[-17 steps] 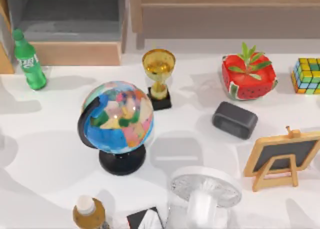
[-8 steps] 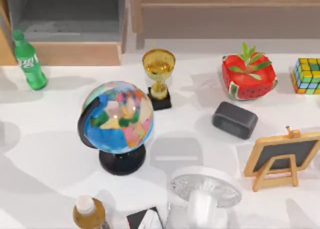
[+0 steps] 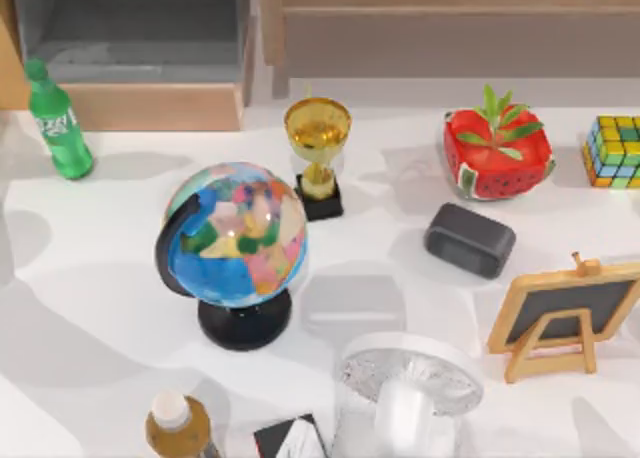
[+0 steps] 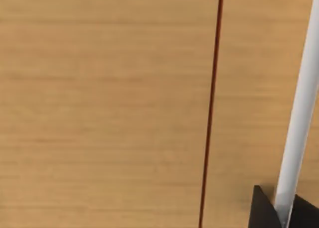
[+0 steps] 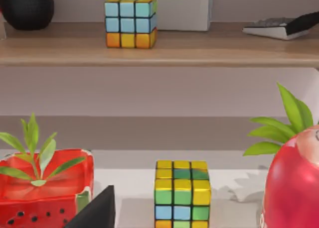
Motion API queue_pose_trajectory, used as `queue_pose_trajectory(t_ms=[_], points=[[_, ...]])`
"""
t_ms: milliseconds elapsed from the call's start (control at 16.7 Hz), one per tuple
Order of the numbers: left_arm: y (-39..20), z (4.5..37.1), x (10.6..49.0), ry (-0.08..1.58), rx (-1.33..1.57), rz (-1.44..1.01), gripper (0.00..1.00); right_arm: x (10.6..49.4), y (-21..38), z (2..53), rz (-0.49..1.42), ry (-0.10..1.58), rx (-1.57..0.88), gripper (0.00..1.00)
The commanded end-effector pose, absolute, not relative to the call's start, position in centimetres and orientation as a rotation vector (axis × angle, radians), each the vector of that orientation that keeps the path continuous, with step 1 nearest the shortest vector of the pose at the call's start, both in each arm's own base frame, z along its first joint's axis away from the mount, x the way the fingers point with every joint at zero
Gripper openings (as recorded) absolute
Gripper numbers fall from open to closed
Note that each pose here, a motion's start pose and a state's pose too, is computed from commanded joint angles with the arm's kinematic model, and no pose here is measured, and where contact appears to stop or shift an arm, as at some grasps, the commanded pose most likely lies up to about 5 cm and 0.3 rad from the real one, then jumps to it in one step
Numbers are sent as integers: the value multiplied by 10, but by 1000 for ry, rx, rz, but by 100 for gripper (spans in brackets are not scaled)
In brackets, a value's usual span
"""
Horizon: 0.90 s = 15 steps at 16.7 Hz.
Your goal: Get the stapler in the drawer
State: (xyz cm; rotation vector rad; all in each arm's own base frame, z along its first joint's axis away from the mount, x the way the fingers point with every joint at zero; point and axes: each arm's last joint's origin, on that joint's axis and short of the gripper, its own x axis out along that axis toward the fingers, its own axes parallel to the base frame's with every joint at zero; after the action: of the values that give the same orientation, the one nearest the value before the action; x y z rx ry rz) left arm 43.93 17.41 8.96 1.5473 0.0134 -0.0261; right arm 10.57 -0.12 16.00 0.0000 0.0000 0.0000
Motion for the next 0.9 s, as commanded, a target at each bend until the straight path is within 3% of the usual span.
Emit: queue_pose_trajectory(t_ms=[60,840,900], points=[[174,90,439,13,1547,-26,0,106,-1,160,0,0,0,100],[174,90,439,13,1547,-26,98,106,-1,160,0,0,0,100],[174,90,439,13,1547,-26,100,106,-1,160,0,0,0,100]])
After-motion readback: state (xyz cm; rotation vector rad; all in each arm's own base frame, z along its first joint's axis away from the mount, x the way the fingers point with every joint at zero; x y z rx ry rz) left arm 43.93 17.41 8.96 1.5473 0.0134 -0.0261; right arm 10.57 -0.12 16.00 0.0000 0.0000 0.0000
